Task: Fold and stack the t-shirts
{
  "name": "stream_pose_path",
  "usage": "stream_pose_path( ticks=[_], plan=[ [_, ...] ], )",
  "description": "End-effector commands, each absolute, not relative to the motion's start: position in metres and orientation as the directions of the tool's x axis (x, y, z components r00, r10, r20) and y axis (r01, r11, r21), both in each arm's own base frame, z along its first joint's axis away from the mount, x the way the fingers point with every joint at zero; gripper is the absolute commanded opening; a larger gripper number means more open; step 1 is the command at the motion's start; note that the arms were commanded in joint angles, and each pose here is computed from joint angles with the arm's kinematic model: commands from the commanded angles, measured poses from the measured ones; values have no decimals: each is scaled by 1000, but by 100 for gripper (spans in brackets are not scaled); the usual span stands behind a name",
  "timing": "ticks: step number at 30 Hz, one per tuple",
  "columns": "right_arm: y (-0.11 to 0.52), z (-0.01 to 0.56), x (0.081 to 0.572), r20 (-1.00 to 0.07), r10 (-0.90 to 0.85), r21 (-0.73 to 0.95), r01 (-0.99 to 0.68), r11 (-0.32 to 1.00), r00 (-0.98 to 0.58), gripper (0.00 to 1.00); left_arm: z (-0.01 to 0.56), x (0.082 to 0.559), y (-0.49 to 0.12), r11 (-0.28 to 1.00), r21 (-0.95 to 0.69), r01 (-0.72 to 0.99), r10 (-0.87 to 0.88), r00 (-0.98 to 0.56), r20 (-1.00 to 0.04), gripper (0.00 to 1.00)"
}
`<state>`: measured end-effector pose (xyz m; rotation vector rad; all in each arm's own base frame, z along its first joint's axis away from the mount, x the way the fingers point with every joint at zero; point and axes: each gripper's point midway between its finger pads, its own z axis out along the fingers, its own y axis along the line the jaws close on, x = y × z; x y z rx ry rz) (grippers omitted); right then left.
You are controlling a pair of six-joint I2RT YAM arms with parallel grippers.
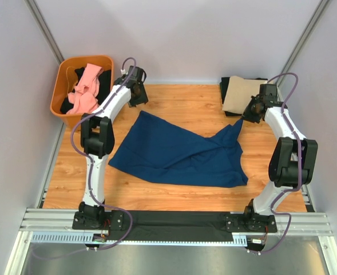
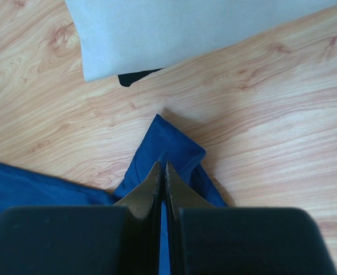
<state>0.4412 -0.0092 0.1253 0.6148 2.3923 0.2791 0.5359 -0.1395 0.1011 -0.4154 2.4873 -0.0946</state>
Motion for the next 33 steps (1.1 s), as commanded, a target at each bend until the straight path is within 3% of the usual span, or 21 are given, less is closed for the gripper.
stream_pose_path(
  ticks=[1,8,13,16,17,20,29,33],
  plan=[
    [-6,139,454,-573,483,370,317,873,-662,0,65,545,-155,944,-194,-265,-328,-799,-503,57],
    [-8,136,454,-573,483,361,325,874,-663,0,37,535,-161,933,-191,-306,-360,-823,-440,57],
    [-6,132,455,-564,483,362,325,873,-669,0,29,536,-163,931,-187,-314,-365,-823,-435,50],
    [-5,129,456,-557,484,365,325,873,-675,0,31,545,-167,929,-208,-305,-368,-817,-445,31],
    [-3,129,457,-557,481,367,319,874,-677,0,36,550,-171,929,-225,-294,-367,-813,-452,16],
    [7,135,465,-552,476,390,292,873,-685,0,47,556,-173,928,-242,-282,-366,-803,-470,0],
    [42,212,518,-616,416,426,162,890,-669,0,114,524,-82,830,-169,-532,-533,-665,-523,0],
    [44,233,525,-631,421,430,157,889,-652,0,134,514,-62,819,-182,-544,-547,-643,-537,0]
  ],
)
